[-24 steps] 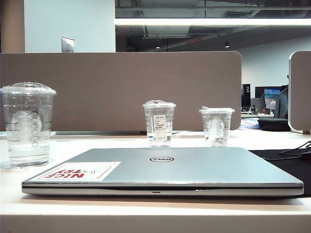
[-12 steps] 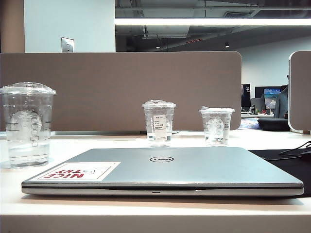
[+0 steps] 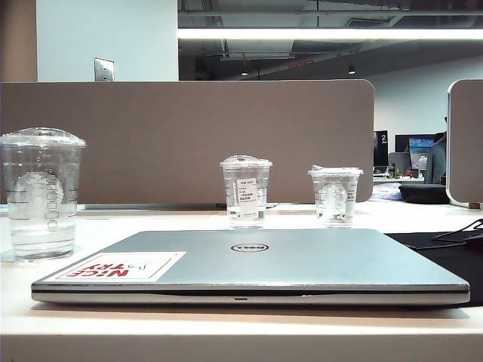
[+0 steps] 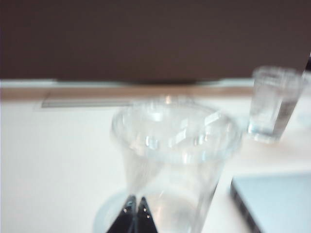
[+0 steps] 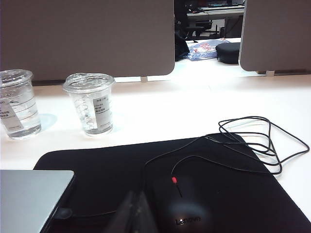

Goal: Pick up the coffee cup on the left and place it on the left side of the laptop.

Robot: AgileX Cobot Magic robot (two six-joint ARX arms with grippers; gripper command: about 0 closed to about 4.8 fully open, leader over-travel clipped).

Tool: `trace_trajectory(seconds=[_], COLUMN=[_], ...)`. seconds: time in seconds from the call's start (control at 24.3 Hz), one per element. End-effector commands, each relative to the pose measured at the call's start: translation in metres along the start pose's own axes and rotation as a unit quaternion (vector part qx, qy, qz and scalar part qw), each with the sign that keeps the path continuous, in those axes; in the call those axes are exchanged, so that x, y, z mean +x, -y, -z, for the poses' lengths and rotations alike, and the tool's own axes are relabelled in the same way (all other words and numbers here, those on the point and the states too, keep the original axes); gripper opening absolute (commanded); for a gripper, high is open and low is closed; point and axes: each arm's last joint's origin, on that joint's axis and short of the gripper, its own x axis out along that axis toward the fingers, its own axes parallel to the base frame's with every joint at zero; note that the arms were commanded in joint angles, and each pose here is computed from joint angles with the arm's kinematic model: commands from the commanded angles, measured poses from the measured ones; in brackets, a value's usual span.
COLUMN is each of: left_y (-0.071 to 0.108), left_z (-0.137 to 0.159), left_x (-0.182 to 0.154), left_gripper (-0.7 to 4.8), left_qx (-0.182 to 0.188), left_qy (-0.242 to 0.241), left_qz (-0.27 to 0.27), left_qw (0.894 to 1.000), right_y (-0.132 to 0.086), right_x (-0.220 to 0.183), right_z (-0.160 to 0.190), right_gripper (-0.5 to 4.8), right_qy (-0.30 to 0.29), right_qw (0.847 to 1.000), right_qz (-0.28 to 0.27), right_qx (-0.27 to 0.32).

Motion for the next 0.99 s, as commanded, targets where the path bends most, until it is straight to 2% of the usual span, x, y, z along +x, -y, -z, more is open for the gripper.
trace_trajectory(seconds=[0.04,0.16,0.21,0.29,0.37,0.62,0.99], left_y=[0.0,0.002,0.003,0.003,0.003,0.008,0.01], left_z=[0.008,0.006,0.004,0.0,-0.004,-0.009,-0.004], left_x=[-0.01,-0.02,-0.026,-0.031,-0.037,-0.056,-0.061], left_gripper=[-0.05,-0.05,-0.05,-0.05,-0.05,-0.05,-0.05], left_qx=[-0.007,0.016,0.037,0.045,0.045,0.041,0.034], left_qy=[-0.077,-0.097,-0.094,-0.083,-0.07,-0.038,-0.057], left_qz=[-0.039,-0.052,-0.063,-0.077,-0.096,-0.101,-0.099], left_qw=[0.996,0.994,0.993,0.993,0.992,0.993,0.993], right_y=[0.0,0.0,0.0,0.0,0.0,0.0,0.0], right_x=[0.0,0.0,0.0,0.0,0.0,0.0,0.0], right_z=[0.0,0.0,0.0,0.0,0.0,0.0,0.0], right_gripper=[-0.05,-0.05,-0.05,-0.05,-0.05,-0.05,-0.05], right_qy=[0.008,0.007,0.007,0.008,0.007,0.007,0.007], right_qw=[1.0,1.0,1.0,1.0,1.0,1.0,1.0], right_qz=[0.0,0.0,0.0,0.0,0.0,0.0,0.0], right_qx=[0.0,0.0,0.0,0.0,0.0,0.0,0.0])
